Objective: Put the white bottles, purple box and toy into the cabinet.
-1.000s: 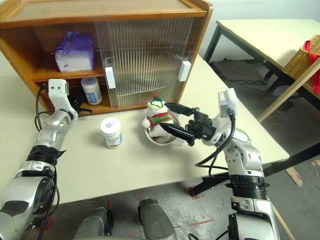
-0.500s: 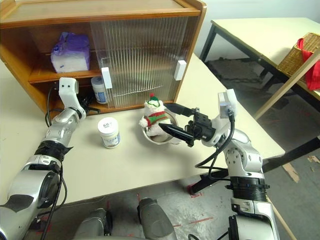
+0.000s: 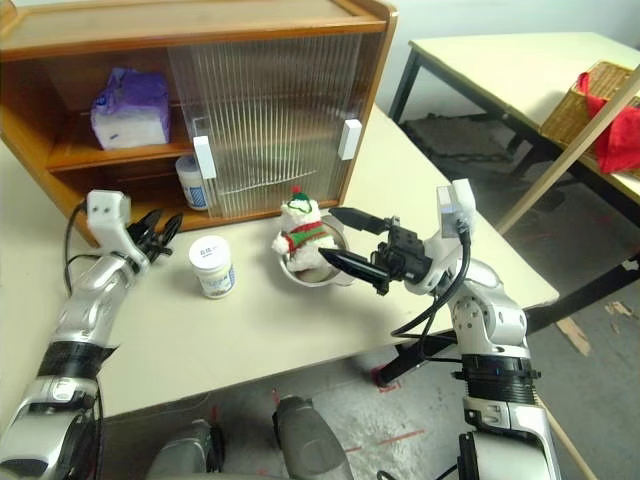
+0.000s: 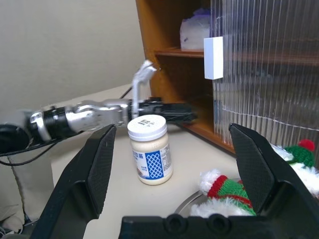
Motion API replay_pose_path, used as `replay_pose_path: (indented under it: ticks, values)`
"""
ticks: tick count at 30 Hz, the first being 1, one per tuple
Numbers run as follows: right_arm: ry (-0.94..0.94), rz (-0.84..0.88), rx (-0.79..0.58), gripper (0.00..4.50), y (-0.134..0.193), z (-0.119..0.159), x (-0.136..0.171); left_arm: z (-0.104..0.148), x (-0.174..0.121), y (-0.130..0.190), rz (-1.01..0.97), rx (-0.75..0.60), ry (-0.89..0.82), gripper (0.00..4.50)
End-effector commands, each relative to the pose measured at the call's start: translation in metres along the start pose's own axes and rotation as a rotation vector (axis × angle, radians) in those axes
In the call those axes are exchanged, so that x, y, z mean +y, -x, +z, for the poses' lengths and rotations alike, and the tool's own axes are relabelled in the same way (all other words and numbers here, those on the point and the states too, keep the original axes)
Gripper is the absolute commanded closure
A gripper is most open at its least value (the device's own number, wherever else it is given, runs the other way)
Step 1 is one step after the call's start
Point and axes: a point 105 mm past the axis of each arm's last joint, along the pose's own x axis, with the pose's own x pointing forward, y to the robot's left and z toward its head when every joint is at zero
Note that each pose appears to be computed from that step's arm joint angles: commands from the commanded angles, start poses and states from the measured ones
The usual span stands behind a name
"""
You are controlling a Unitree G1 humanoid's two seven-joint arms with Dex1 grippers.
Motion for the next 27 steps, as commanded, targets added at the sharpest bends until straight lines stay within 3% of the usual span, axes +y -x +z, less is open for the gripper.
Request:
replay_pose_path:
  ticks: [1, 4, 7, 15, 27]
  values:
    - [-0.006, 0.019, 0.010, 0.00, 0.000, -0.001, -0.001, 0.008, -0.007, 0.018, -0.086, -0.013, 0.021, 0.91]
    - [-0.014, 0.042, 0.004, 0.00, -0.006, -0.001, -0.001, 0.011, -0.012, 0.036, -0.178, -0.021, 0.040, 0.05]
    - [-0.014, 0.049, 0.005, 0.00, -0.007, 0.000, -0.003, 0.012, -0.018, 0.058, -0.281, -0.010, 0.044, 0.05]
    - [-0.017, 0.057, 0.014, 0.00, -0.007, -0.001, -0.004, -0.024, -0.030, 0.108, -0.503, 0.153, -0.048, 0.05]
    - [-0.015, 0.050, 0.014, 0.00, -0.010, -0.002, -0.002, -0.047, -0.067, 0.076, -0.599, 0.175, -0.062, 0.05]
